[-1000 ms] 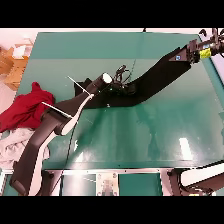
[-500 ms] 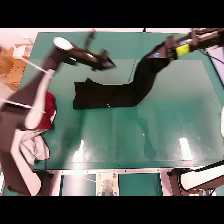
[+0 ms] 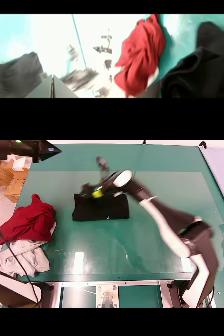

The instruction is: Fold the shirts.

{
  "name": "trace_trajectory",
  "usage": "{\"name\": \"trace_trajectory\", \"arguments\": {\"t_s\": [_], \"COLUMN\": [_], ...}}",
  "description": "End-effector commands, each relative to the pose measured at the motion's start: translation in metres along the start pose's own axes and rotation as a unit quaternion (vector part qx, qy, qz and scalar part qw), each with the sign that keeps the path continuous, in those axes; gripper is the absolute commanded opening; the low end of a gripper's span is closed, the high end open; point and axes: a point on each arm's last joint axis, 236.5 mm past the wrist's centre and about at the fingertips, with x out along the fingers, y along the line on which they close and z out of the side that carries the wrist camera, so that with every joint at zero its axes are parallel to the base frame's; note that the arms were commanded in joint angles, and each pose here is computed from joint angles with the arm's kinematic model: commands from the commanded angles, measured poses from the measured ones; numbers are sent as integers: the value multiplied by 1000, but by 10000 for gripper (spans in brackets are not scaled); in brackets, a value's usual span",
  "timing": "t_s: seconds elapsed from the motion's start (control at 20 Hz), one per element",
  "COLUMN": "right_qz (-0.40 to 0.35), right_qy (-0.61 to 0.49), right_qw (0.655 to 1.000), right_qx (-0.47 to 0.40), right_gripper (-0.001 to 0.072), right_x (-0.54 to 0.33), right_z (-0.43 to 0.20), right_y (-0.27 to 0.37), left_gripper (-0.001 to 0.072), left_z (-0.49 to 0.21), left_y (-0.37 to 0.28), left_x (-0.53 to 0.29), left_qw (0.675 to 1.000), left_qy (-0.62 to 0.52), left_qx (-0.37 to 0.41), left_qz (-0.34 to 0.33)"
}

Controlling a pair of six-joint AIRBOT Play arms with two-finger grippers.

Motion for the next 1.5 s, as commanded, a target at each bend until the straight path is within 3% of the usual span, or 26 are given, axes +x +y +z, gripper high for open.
{"name": "trace_trajectory", "arguments": {"t_s": [0.0, 0.1, 0.25, 0.5, 0.6, 0.8, 0.95, 1.15, 1.2, 1.25, 1.3, 1.4, 1.45], "right_qz": [-21, -28, -58, -146, -164, -174, -122, -107, -98, -91, -74, -35, -31], "right_qy": [-71, -35, -4, 5, 28, 40, 47, 89, 94, 96, 95, 87, 74], "right_qw": [997, 999, 998, 987, 979, 960, 963, 960, 961, 963, 967, 974, 978], "right_qx": [-7, -23, -21, 63, 118, 216, 234, 245, 242, 235, 225, 208, 192], "right_gripper": [566, 565, 554, 556, 612, 650, 649, 644, 596, 429, 162, 23, 20], "right_x": [86, 75, 1, -164, -193, -195, -165, -123, -115, -111, -109, -115, -126], "right_z": [-34, -36, 8, 63, 47, -1, -17, -48, -51, -52, -48, -28, -11], "right_y": [0, -10, -44, -137, -178, -245, -244, -241, -236, -231, -221, -198, -190], "left_gripper": [28, 28, 28, 28, 28, 28, 28, 28, 28, 28, 28, 27, 27], "left_z": [-7, -9, -11, -12, -12, -11, -11, -12, -12, -13, -13, -13, -14], "left_y": [13, 16, 16, 16, 16, 16, 16, 16, 16, 16, 16, 16, 16], "left_x": [-13, -13, -13, -13, -13, -13, -13, -13, -13, -13, -13, -13, -13], "left_qw": [1000, 1000, 1000, 1000, 1000, 1000, 1000, 1000, 1000, 1000, 1000, 1000, 1000], "left_qy": [7, 11, 16, 17, 17, 16, 16, 17, 17, 18, 20, 20, 21], "left_qx": [-12, 0, 5, 8, 7, 7, 7, 7, 7, 7, 7, 7, 7], "left_qz": [6, 9, 11, 10, 10, 10, 10, 10, 10, 10, 9, 9, 9]}}
